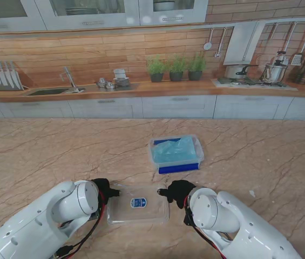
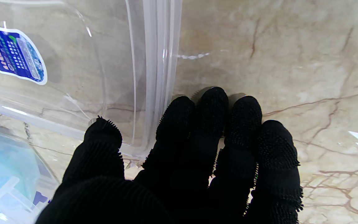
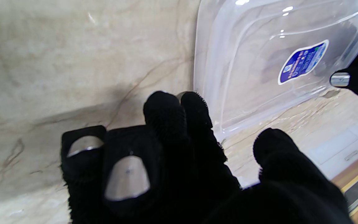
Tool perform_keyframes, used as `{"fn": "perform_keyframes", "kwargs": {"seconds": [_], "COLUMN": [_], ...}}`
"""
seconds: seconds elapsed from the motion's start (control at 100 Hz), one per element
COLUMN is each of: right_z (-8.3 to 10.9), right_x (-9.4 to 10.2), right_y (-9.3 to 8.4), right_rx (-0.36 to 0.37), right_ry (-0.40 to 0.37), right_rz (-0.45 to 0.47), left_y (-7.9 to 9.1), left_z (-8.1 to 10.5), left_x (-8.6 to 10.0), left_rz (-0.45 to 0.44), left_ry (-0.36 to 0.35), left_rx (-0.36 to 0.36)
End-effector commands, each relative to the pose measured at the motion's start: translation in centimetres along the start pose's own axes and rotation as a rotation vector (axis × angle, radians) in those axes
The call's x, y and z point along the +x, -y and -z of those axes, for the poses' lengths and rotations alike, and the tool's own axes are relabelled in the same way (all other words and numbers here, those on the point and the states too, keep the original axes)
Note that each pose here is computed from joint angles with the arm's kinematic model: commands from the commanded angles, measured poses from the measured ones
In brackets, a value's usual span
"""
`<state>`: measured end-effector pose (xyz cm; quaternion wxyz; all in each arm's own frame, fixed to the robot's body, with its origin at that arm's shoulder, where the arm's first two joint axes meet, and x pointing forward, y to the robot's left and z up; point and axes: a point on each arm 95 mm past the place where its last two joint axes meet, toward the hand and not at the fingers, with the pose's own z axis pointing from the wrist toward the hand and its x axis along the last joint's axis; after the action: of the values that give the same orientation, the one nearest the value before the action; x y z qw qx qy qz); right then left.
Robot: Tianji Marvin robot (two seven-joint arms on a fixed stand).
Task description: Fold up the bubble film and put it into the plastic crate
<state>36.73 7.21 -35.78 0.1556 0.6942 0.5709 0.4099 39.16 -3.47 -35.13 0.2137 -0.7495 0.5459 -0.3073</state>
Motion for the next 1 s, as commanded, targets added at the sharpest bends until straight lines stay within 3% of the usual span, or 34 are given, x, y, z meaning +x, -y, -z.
{"fn": "perform_keyframes", "kwargs": {"seconds": [0.0, 0.19, 0.73, 0.99], "right_z": [0.1, 0.2, 0.1, 0.5], "right_x": [0.5, 0.2, -0.6, -0.8], "right_y": [0.8, 0.4, -0.4, -1.0], "right_rx": [0.007, -0.002, -0.030, -0.081], "right_ry": [-0.002, 0.024, 0.067, 0.069], "right_rz": [-0.009, -0.008, -0.007, 0.014], "left_y": [-1.5, -1.5, -0.7, -0.3], "left_z": [0.1, 0.2, 0.9, 1.2], "left_x": [1.0, 0.7, -0.5, -1.0], "left_rz": [0.013, 0.017, 0.036, 0.025], "left_ry": [-0.022, -0.012, 0.011, 0.014], "left_rx": [-0.056, -0.053, 0.053, 0.098]}}
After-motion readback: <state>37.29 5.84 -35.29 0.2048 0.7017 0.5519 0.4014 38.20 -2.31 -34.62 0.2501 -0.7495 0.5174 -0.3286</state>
